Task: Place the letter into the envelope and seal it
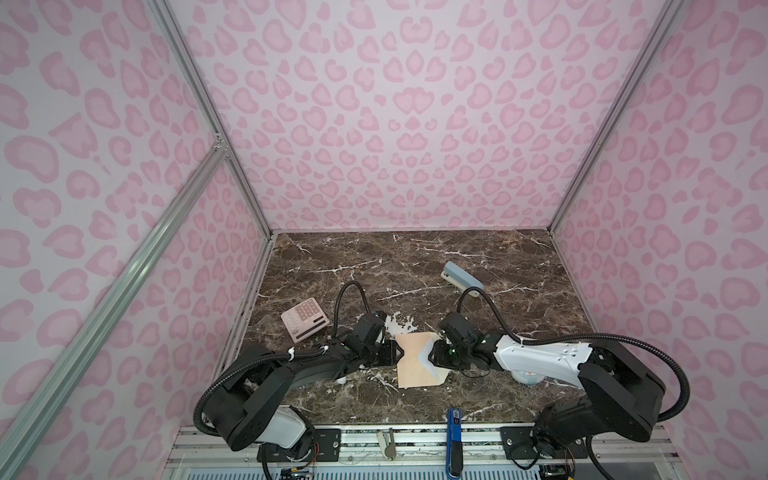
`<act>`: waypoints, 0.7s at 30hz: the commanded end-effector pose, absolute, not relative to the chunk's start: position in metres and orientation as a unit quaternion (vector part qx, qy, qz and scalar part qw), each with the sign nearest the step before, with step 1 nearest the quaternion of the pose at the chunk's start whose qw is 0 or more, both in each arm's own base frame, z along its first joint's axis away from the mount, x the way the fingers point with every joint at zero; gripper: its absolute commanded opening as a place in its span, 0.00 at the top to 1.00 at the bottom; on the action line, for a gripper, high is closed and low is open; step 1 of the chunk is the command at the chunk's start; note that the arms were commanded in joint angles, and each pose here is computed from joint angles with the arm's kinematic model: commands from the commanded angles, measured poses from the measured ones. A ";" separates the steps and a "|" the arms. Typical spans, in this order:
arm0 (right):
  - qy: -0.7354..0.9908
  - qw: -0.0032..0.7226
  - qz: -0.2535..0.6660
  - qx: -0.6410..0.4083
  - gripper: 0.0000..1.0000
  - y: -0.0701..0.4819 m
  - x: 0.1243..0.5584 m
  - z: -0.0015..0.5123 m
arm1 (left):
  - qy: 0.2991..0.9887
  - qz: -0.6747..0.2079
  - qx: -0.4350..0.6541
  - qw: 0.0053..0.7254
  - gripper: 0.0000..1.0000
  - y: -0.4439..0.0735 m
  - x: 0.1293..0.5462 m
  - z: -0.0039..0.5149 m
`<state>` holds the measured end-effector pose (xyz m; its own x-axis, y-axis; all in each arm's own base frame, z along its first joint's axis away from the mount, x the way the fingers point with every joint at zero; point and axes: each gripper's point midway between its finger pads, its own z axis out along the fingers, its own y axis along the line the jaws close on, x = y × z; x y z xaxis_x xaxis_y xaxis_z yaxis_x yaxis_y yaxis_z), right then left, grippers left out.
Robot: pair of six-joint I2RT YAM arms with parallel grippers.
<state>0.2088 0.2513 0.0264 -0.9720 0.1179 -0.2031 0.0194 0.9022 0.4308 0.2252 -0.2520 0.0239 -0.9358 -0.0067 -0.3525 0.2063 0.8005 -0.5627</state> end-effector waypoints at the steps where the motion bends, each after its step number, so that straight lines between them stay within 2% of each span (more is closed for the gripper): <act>1: 0.970 0.112 0.214 0.032 0.55 0.251 0.209 0.024 | 0.943 -0.298 0.042 0.144 0.61 -0.245 0.216 0.009; 21: 0.968 0.101 0.227 0.030 0.58 0.262 0.210 0.021 | 0.943 -0.298 0.045 0.141 0.63 -0.243 0.212 0.010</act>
<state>0.2127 0.2616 0.0237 -0.9743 0.1129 -0.1948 0.0129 0.8916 0.4526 0.2255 -0.2552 0.0241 -0.9332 -0.0114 -0.3593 0.2144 0.7846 -0.5817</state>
